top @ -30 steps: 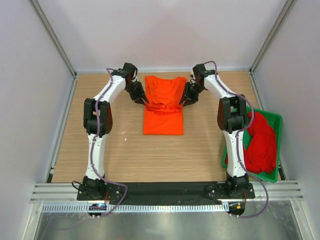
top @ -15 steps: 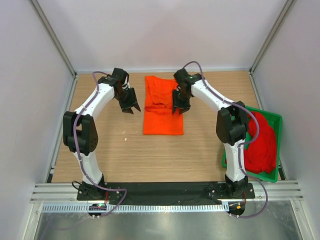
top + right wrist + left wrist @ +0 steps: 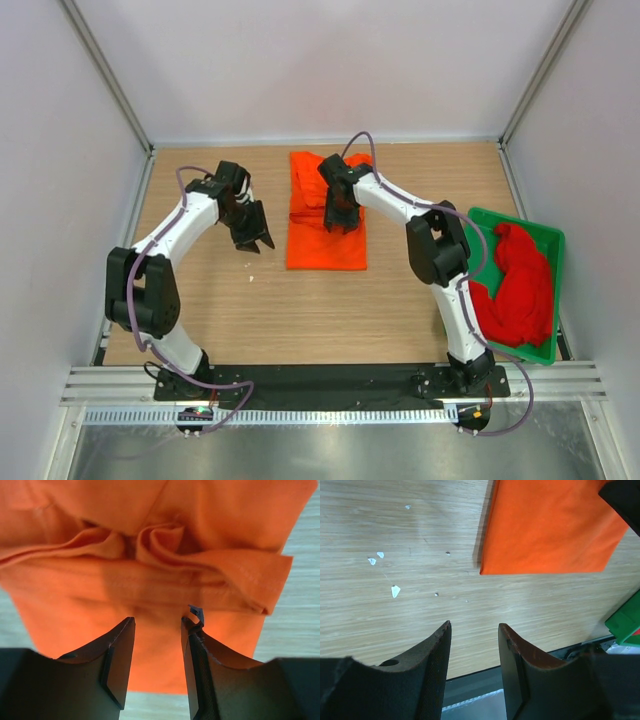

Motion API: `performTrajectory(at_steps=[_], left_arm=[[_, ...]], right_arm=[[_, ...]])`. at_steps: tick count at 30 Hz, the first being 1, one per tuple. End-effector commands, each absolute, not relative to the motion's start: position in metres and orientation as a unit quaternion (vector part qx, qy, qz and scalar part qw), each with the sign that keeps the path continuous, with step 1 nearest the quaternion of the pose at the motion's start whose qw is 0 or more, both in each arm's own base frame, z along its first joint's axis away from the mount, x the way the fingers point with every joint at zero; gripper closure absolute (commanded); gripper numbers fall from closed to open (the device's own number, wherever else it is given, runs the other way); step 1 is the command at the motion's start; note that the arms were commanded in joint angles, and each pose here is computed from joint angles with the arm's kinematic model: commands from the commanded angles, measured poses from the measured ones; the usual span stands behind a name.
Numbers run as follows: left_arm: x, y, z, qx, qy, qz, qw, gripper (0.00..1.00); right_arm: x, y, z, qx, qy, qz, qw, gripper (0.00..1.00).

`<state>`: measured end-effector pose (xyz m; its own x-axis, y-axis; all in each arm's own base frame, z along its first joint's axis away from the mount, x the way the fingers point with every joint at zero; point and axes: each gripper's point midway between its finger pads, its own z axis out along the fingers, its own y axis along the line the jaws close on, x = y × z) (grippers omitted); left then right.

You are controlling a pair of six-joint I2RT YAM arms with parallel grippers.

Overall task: Fold and stack the t-shirts
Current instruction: Fold the tshirt

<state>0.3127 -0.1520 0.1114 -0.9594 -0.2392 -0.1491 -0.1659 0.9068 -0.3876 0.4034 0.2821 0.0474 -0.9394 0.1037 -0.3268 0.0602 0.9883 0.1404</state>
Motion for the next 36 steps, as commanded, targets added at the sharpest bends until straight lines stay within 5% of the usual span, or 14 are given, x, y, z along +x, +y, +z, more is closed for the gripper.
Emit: performTrajectory(at_steps=[1,19,26,36], left_arm=[[0.318,-0.156,0.125,-0.082,0.965,-0.212,0.134,0.56],[0.323,-0.152,0.123,-0.074,0.965,-0.217,0.125,0.57],[0.326,-0.154,0.122,-0.071,0.964,-0.225,0.126,0.57],[0.351,-0.185,0.124,-0.075,0.944,-0.301,0.115,0.57]], right_arm=[[0.424,0.287,0.058,0.067,0.974,0.065,0.204,0.51],[0.493,0.273,0.052,0.075,0.957,0.012,0.279,0.50],[0.538,0.270,0.106,0.058,0.936,0.042,0.344,0.47],[0.521,0.251,0.136,0.024,0.942,0.045,0.332,0.44]])
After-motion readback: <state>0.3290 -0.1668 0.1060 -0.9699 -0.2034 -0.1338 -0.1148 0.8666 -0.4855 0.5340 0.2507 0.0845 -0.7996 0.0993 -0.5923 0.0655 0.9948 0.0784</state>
